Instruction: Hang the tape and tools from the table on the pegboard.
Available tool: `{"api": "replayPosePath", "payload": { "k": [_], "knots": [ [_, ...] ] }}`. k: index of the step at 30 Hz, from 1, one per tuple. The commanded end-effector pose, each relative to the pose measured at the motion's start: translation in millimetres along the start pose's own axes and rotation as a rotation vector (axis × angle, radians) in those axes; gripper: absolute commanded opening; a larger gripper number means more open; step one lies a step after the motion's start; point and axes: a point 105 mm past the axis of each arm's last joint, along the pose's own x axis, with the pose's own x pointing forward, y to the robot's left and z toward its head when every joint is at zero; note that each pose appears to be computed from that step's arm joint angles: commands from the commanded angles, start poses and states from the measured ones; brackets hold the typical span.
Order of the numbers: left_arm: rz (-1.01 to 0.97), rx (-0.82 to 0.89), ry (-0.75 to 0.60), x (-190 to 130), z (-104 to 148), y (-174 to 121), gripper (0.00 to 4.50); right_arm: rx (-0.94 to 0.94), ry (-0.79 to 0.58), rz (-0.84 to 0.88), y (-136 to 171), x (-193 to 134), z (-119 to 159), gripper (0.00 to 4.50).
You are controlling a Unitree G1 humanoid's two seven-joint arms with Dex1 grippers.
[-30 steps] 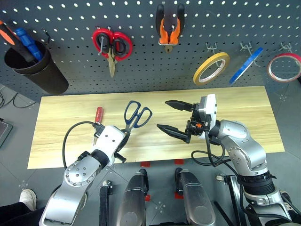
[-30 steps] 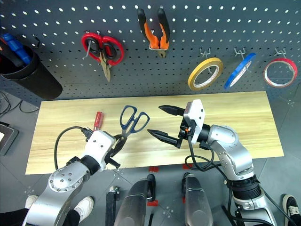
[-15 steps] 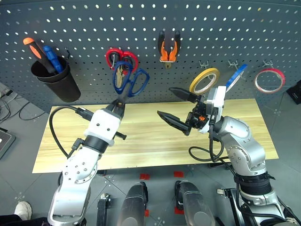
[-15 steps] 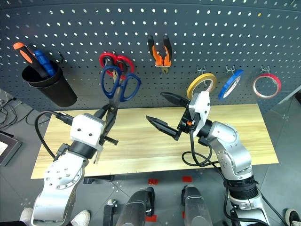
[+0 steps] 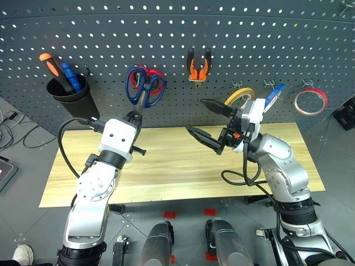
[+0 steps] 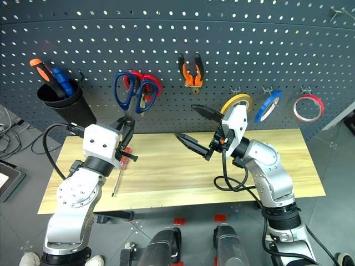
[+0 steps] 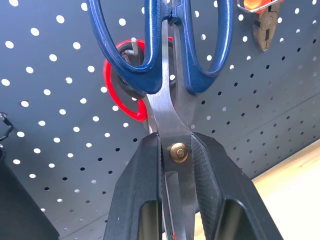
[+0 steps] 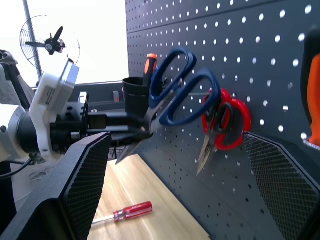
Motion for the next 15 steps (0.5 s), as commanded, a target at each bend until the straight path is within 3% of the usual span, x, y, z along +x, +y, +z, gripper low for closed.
{"api": "replayPosePath", "payload": {
  "k": [1, 12, 15],
  "knots": [
    [0.013, -0.003, -0.039, 2, 6, 4, 0.62, -0.04, -0.029, -0.001, 0, 2, 9, 4.5],
    [-0.003, -0.038, 0.038, 4, -13, 6, 0.62, -0.043, -0.021, -0.018, -2, 1, 7, 4.5],
    [0.005, -0.038, 0.04, 5, -14, 9, 1.48, -0.043, -0.019, -0.021, -2, 0, 7, 4.5]
  ]
}}
